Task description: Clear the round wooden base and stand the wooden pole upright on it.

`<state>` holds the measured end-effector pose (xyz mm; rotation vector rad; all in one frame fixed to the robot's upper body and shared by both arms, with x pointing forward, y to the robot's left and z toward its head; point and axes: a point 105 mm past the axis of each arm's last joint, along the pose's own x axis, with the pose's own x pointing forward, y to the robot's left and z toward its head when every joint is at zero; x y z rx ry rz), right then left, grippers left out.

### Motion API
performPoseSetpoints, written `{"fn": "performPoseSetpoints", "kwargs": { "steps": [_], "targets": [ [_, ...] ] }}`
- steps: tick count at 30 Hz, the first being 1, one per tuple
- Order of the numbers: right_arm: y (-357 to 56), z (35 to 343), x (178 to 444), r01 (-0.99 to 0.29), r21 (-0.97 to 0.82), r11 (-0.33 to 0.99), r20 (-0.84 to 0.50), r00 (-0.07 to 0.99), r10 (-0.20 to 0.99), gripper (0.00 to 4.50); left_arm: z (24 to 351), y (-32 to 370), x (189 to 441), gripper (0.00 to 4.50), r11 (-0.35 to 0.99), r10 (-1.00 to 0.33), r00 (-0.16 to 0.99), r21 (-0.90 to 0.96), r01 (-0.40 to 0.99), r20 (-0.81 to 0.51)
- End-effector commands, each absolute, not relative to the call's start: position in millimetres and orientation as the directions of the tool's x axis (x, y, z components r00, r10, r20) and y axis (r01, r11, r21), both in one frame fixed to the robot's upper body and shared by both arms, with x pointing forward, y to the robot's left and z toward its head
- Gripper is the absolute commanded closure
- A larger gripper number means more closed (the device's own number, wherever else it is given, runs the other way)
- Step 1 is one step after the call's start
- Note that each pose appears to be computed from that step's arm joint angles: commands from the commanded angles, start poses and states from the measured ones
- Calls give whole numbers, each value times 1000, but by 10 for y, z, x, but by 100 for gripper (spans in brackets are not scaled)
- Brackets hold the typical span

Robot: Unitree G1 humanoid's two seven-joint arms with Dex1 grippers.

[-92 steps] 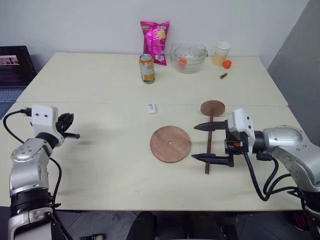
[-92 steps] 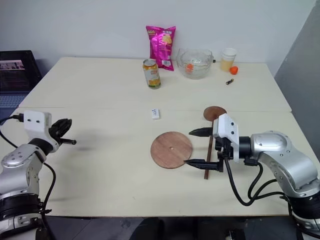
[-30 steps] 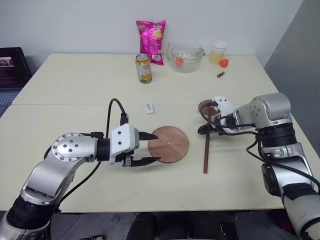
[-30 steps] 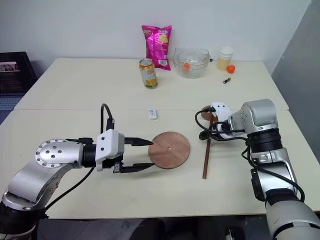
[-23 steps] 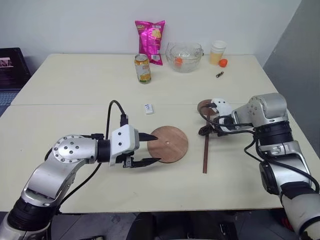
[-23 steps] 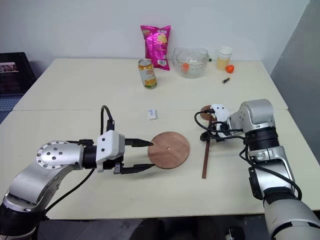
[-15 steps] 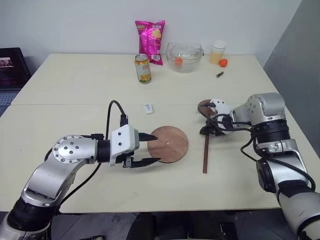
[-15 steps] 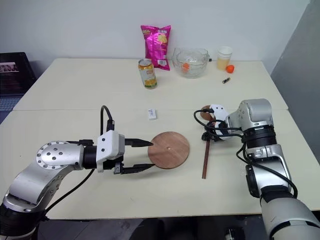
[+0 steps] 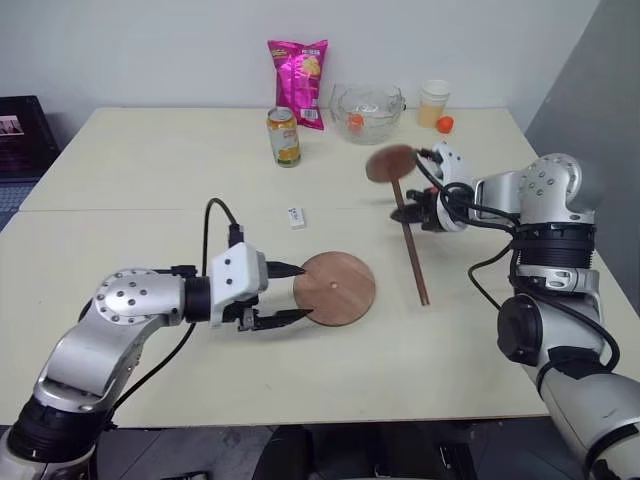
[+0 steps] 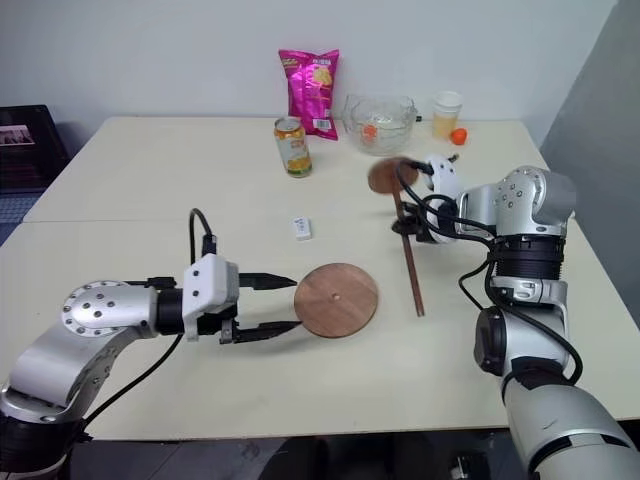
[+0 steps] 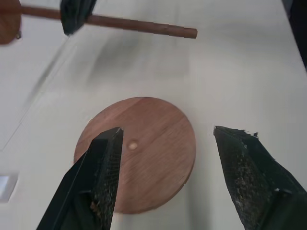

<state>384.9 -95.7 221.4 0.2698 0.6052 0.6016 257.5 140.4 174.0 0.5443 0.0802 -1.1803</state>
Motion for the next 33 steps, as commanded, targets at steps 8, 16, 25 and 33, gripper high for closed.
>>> {"fn": "performPoseSetpoints", "kwargs": {
  "steps": [8,16,25,33],
  "targets": [
    [-434,2609,3269,-784,-174,595,285,538,793,426,1743,1891,2482,136,501,-768,572,286,817,-288],
    [-143,2461,3072,-828,-186,529,473,397,787,426,1611,1794,2326,136,465,-809,524,253,848,-268],
    [19,2248,3083,-832,-220,509,465,369,805,426,1479,1770,2376,136,401,-811,471,255,880,-348],
    [67,2101,3086,-829,-224,512,452,378,808,426,1457,1781,2414,136,391,-808,460,248,886,-369]
  ]
}}
